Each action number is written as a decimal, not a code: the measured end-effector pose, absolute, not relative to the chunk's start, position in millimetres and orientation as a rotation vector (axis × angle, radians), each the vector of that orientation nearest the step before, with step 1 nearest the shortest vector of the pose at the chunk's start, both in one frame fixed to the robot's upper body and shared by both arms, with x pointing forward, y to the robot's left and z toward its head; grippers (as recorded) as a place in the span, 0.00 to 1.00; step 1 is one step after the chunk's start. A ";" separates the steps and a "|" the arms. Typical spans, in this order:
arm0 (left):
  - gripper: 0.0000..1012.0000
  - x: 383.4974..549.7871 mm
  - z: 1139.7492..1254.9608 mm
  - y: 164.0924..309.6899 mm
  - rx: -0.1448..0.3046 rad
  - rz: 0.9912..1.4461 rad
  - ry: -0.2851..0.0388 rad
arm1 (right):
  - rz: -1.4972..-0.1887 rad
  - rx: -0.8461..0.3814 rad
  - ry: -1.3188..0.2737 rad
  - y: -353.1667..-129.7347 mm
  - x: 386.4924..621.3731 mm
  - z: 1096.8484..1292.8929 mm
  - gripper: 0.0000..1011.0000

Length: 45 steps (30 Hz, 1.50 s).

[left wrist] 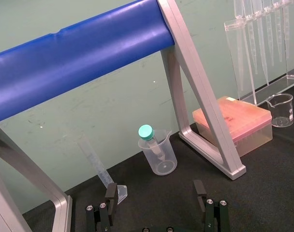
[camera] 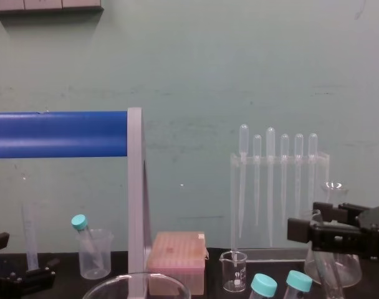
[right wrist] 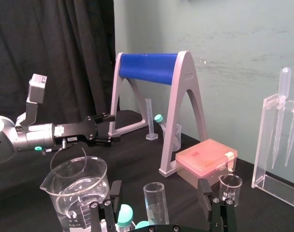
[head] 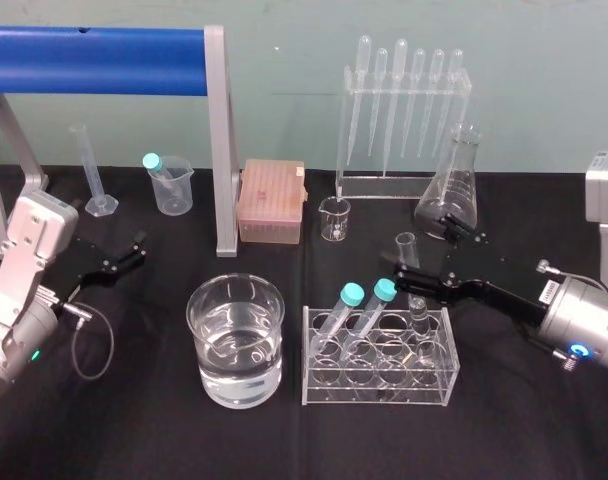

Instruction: Hold the test tube with one hand and immerse one end into the beaker, then return it to the test tube rack.

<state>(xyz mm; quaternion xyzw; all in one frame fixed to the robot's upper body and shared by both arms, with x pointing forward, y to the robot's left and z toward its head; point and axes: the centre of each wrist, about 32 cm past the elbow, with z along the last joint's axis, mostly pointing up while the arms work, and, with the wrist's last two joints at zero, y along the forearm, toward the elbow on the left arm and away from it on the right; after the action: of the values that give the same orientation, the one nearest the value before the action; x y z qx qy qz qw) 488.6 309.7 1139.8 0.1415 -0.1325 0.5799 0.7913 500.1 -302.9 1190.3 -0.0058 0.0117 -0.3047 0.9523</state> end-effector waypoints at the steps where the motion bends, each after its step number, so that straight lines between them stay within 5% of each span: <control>1: 0.99 488.6 1139.8 309.7 0.304 1.248 -0.285 | -0.619 -0.013 0.025 -302.3 500.4 1189.8 0.99; 45: 0.99 488.6 1139.8 309.7 0.304 1.248 -0.285 | -0.632 -0.052 0.050 -296.8 505.3 1183.7 0.99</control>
<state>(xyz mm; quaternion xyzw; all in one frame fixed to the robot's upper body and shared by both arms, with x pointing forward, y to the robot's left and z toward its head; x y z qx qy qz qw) 488.6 309.7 1139.8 0.1415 -0.1325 0.5799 0.7913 505.3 -296.8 1183.7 -0.0254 0.0247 -0.3107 0.9499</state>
